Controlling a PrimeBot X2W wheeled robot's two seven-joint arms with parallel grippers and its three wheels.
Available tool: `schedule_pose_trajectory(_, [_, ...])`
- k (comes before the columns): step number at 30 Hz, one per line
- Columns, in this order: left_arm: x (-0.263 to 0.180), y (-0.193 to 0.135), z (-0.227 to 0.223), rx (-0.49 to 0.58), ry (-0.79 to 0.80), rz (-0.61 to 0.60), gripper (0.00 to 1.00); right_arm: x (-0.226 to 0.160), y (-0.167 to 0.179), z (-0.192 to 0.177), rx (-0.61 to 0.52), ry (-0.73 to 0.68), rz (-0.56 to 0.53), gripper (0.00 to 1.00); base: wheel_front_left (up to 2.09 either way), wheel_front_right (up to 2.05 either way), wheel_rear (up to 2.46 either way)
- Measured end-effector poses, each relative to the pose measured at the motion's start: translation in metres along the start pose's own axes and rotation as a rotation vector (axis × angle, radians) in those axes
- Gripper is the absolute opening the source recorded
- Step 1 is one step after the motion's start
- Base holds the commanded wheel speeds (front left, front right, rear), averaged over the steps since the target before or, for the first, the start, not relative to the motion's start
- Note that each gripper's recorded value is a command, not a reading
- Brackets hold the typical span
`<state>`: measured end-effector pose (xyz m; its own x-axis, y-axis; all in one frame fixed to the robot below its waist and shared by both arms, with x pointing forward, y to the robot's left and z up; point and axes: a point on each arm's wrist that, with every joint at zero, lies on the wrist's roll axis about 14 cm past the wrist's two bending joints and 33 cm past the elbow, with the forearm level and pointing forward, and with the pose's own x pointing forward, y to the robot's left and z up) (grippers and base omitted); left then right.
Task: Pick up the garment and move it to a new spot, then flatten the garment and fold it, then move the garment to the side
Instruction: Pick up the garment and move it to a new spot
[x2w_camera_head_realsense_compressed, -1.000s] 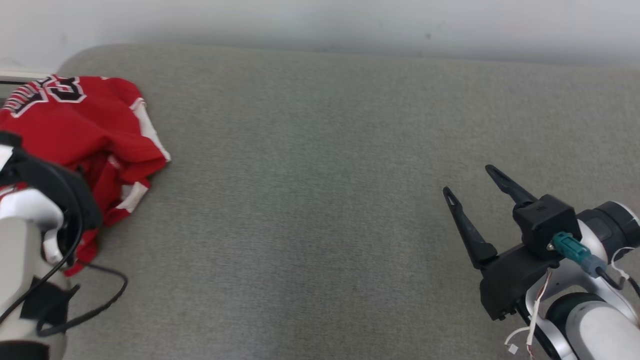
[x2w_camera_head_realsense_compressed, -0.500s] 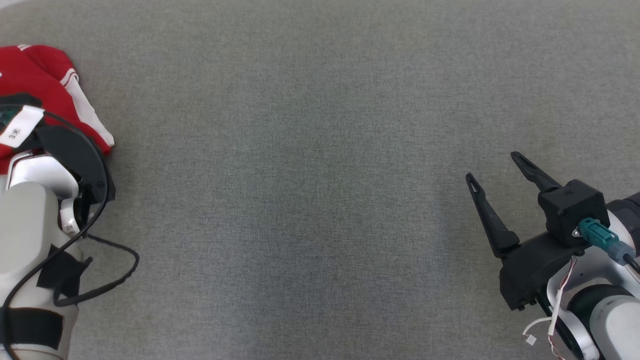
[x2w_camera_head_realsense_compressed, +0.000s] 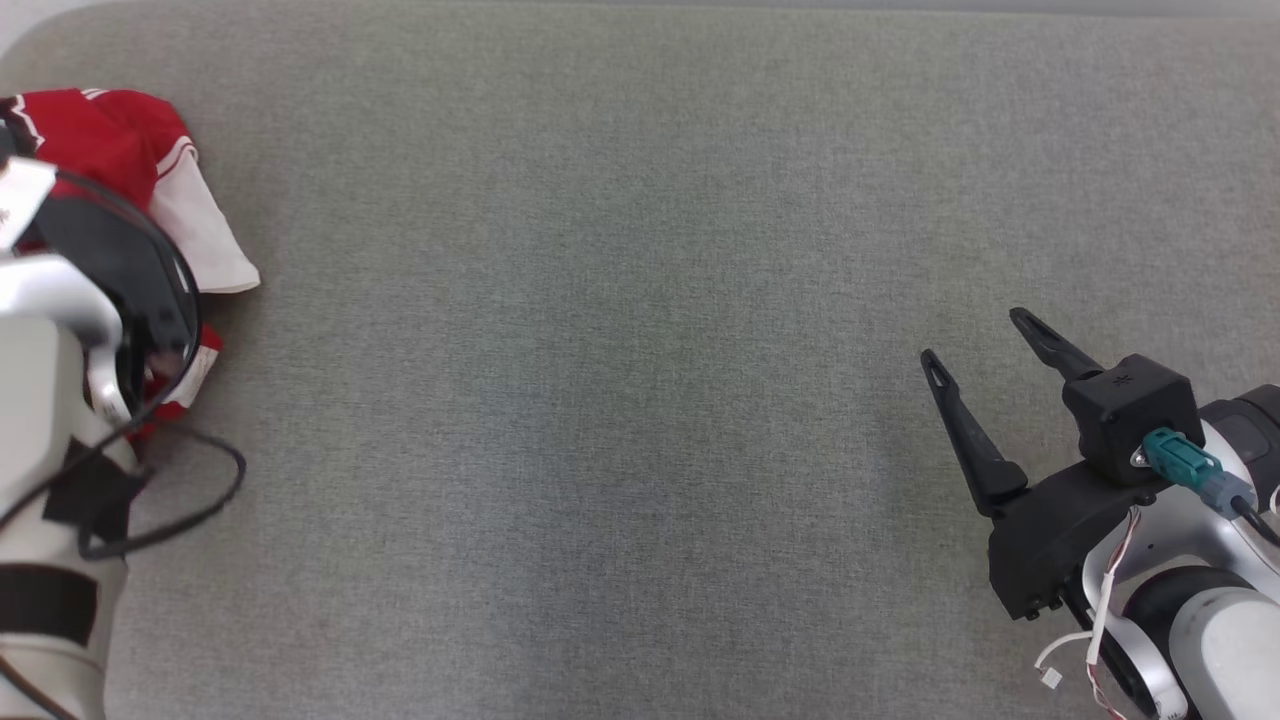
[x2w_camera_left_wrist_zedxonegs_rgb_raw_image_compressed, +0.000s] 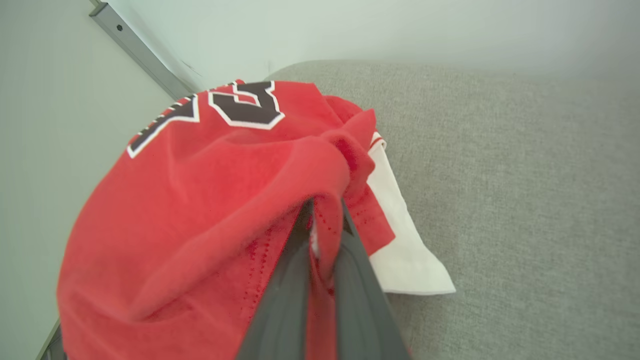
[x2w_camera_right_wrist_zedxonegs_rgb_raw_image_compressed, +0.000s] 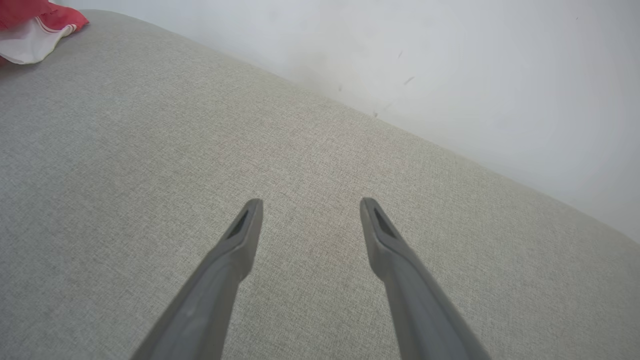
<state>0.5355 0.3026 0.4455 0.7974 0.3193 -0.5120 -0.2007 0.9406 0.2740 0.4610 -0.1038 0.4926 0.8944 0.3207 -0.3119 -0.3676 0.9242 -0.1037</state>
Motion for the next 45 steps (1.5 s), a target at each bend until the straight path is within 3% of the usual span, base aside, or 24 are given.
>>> schedule_pose_trajectory(12, [-0.042, 0.0, 0.129, -0.001, -0.408, -0.031, 0.0, -0.002, 0.011, 0.014, 0.051, -0.033, 0.005, 1.0, 0.0, 0.0, 0.0])
schedule_pose_trajectory(24, [-0.144, -0.105, 0.211, 0.07, -0.749, -0.285, 0.0, -0.03, 0.021, 0.03, 0.104, -0.094, -0.025, 1.0, 0.0, 0.0, 0.0])
schedule_pose_trajectory(33, [-0.228, -0.155, 0.262, 0.14, -0.986, -0.43, 0.0, -0.067, 0.007, 0.03, 0.134, -0.122, -0.1, 1.0, 0.0, 0.0, 0.0])
schedule_pose_trajectory(40, [-0.285, -0.209, 0.274, 0.203, -1.109, -0.6, 0.0, -0.093, -0.011, 0.027, 0.161, -0.146, -0.179, 1.0, 0.0, 0.0, 0.0])
schedule_pose_trajectory(45, [-0.342, -0.263, 0.261, 0.239, -1.193, -0.819, 0.0, -0.108, -0.021, 0.024, 0.182, -0.155, -0.229, 1.0, 0.0, 0.0, 0.0])
